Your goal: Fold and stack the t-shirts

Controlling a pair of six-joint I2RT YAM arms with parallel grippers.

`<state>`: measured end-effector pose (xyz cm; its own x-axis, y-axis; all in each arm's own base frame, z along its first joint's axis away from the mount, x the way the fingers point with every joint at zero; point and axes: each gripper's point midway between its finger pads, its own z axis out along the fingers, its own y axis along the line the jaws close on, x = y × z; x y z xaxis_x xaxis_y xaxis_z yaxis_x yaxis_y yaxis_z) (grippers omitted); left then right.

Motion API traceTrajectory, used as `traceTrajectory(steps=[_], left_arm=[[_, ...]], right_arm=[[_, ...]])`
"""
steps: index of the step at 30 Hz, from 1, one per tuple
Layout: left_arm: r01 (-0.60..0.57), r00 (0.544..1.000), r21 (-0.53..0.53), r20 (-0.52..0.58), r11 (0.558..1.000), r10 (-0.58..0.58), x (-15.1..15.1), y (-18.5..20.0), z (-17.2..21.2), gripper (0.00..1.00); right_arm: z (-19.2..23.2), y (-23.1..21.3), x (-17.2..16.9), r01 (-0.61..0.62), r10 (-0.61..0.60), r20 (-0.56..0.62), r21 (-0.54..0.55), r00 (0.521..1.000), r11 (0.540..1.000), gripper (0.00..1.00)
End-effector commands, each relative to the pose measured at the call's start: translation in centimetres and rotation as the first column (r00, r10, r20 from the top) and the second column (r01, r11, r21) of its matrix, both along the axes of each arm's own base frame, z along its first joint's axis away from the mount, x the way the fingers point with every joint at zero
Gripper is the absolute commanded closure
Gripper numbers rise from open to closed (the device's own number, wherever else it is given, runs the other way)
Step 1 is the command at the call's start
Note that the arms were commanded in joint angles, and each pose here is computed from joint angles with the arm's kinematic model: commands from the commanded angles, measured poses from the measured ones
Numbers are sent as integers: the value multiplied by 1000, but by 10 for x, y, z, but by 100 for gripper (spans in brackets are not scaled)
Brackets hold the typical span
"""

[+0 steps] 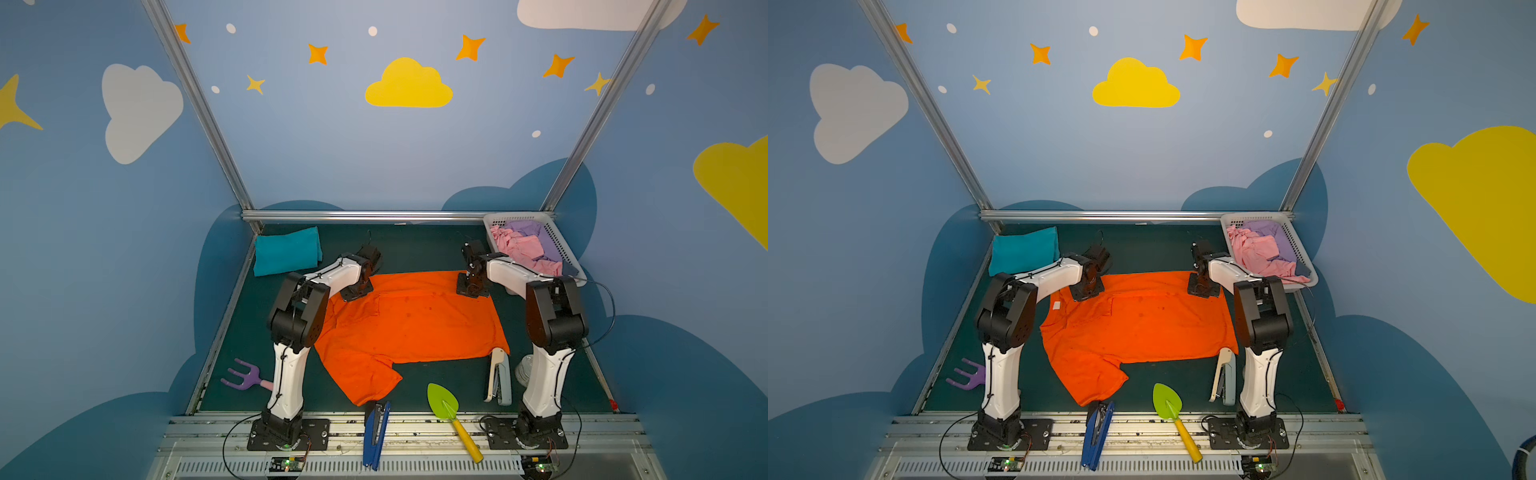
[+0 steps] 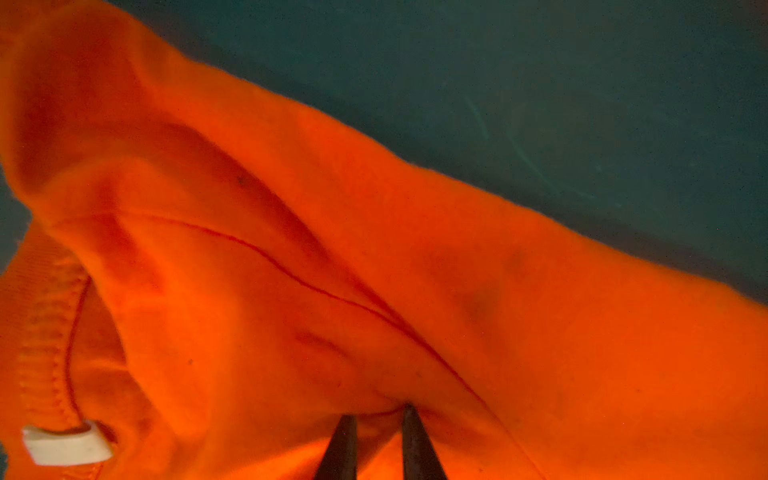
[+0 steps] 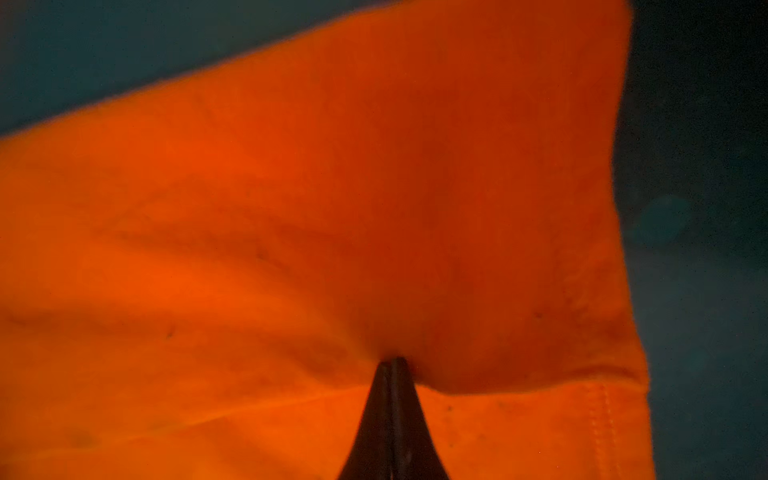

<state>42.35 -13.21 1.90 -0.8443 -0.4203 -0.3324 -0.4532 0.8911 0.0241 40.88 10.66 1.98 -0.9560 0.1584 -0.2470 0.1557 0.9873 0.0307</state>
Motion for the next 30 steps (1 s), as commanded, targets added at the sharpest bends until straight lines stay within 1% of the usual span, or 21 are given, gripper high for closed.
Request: traceTrajectory(steps=[1, 5, 9, 12, 15, 17, 19, 21, 26, 30], left_arm=[[9, 998, -6, -63, 1000, -9, -11, 1, -15, 78], [12, 999, -21, -38, 1000, -13, -6, -2, -4, 77], [42, 999, -30, -2, 999, -42, 4, -15, 19, 76], [67, 997, -30, 31, 997, -66, 4, -28, 41, 76], [89, 994, -54, 74, 995, -85, 4, -42, 62, 74], [107, 991, -79, 92, 991, -99, 2, -54, 69, 73], [143, 987, -114, 95, 983, -132, -1, -73, 66, 72], [168, 984, -113, 84, 979, -159, -1, -88, 58, 72], [182, 983, -106, 17, 978, -181, 6, -103, 26, 73], [187, 982, -95, 10, 978, -187, 15, -107, 14, 74]], right_arm=[[-4, 0, -10, 25, -24, -20, 20, 1000, 1000, 100], [0, 0, -13, 24, -23, -15, 26, 1000, 999, 100], [23, 4, -10, 18, -19, 40, 45, 999, 999, 100], [47, 7, -12, 3, -8, 94, 56, 996, 998, 100], [63, 11, -21, -21, 11, 136, 72, 991, 997, 100], [67, 16, -31, -46, 32, 149, 92, 988, 995, 100], [67, 25, -42, -80, 63, 152, 108, 986, 991, 100], [62, 34, -52, -114, 97, 139, 116, 985, 987, 100], [43, 49, -64, -159, 148, 91, 118, 985, 980, 100], [27, 60, -63, -160, 153, 55, 156, 987, 975, 100]])
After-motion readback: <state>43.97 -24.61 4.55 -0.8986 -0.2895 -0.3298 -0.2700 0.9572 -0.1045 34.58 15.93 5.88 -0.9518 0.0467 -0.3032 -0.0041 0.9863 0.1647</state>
